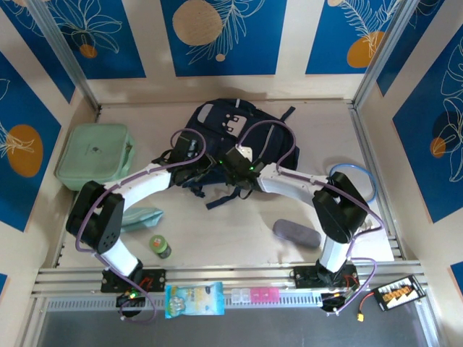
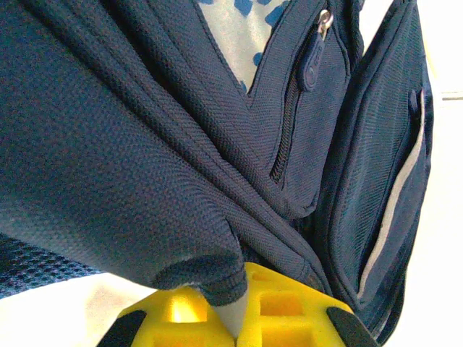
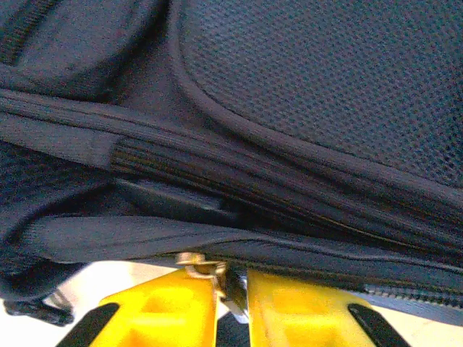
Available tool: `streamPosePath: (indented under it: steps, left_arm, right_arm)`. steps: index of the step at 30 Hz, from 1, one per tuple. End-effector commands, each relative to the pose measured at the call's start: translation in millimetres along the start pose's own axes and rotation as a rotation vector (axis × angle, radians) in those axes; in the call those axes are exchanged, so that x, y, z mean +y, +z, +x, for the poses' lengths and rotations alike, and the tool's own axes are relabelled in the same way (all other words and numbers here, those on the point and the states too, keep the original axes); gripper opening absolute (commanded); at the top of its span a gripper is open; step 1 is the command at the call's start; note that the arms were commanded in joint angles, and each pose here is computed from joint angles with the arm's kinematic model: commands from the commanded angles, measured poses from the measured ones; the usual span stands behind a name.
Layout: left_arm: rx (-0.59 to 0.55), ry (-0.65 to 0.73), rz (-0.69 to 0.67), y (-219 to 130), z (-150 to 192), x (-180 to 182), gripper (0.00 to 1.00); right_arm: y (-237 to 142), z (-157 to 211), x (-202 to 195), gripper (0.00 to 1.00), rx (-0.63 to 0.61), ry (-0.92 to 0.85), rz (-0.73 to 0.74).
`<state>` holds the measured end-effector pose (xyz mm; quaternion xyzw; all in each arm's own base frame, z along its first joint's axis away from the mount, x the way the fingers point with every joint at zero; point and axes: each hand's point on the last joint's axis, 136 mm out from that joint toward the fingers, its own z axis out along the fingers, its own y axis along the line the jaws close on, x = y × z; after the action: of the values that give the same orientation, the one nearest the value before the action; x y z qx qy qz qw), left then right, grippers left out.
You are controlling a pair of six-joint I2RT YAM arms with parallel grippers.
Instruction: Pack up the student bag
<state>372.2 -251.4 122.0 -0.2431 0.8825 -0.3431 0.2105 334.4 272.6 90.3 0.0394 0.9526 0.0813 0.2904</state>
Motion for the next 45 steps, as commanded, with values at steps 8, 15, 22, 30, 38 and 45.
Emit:
streamPosePath:
  steps: [8,15,22,30,38,45]
  left_arm:
    - [-0.009,0.052,0.115,-11.8,-4.6,-35.0,0.0]
    - [-0.017,0.059,0.109,-12.4,-6.2,-33.9,0.0]
    - [-0.055,0.072,0.089,-11.0,-20.8,-21.5,0.0]
    - [-0.094,0.083,0.015,-8.7,-39.1,14.3,0.0]
    - [-0.097,0.127,-0.041,4.3,-53.3,30.8,0.0]
    - [-0.074,0.179,-0.076,24.4,-79.8,40.6,0.16]
  right_arm:
    - [6.4,-7.5,-8.2,0.21,-0.034,-0.043,0.037]
    - [3.7,-11.9,-10.5,0.1,-0.05,-0.044,0.056]
    - [-7.1,-1.7,-28.0,0.05,-0.087,-0.065,0.051]
    - [-22.3,31.7,-102.7,0.05,-0.041,0.018,0.116]
    - [-42.1,45.4,-153.0,0.05,-0.015,0.127,0.168]
    - [-43.2,29.8,-102.3,0.03,-0.016,-0.008,0.023]
